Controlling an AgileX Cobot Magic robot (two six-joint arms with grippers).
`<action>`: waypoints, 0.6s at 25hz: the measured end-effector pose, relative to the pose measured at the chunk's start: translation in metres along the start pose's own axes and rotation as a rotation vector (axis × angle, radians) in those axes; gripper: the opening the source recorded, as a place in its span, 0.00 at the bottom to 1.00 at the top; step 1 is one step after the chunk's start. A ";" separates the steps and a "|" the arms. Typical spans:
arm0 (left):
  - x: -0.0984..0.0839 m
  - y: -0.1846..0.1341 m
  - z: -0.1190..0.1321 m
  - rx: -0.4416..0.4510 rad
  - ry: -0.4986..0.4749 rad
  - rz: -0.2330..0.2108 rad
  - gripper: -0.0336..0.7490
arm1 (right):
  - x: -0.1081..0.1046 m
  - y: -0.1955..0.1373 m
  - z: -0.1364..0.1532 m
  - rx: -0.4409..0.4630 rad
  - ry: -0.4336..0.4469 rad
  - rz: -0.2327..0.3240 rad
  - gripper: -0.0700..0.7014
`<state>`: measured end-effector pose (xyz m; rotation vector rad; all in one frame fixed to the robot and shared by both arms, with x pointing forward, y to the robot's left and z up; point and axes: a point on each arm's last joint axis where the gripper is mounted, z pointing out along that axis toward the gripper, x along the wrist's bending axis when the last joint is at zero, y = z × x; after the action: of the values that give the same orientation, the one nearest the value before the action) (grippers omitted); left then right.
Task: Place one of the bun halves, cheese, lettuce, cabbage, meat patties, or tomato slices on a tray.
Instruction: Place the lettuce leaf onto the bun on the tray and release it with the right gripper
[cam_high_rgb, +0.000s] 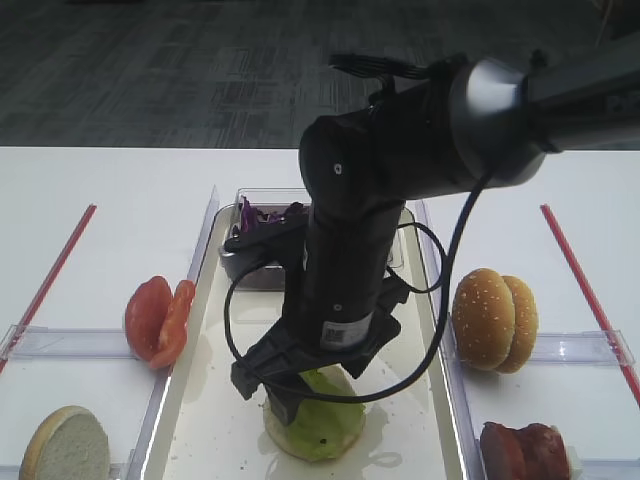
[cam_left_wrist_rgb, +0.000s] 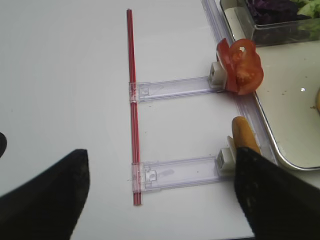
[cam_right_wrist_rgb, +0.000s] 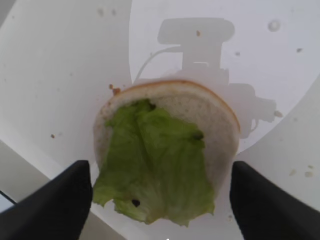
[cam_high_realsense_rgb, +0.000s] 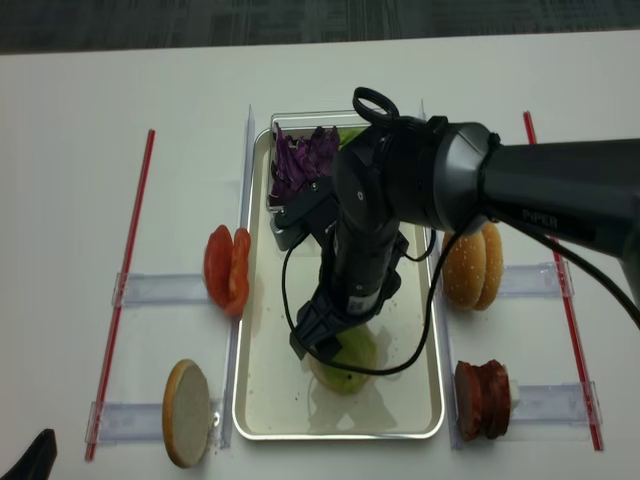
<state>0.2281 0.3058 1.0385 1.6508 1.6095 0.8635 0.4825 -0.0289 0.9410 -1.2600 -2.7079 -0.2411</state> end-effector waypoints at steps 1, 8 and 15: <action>0.000 0.000 0.000 0.000 0.000 0.000 0.74 | 0.000 0.000 -0.001 0.008 0.001 0.004 0.85; 0.000 0.000 0.000 0.000 0.000 0.000 0.74 | 0.005 0.008 -0.016 0.020 0.012 0.043 0.85; 0.000 0.000 0.000 0.000 0.000 0.000 0.74 | 0.011 0.015 -0.036 0.054 0.025 0.023 0.85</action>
<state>0.2281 0.3058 1.0385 1.6508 1.6095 0.8635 0.4893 -0.0182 0.9800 -1.2649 -2.6590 -0.1789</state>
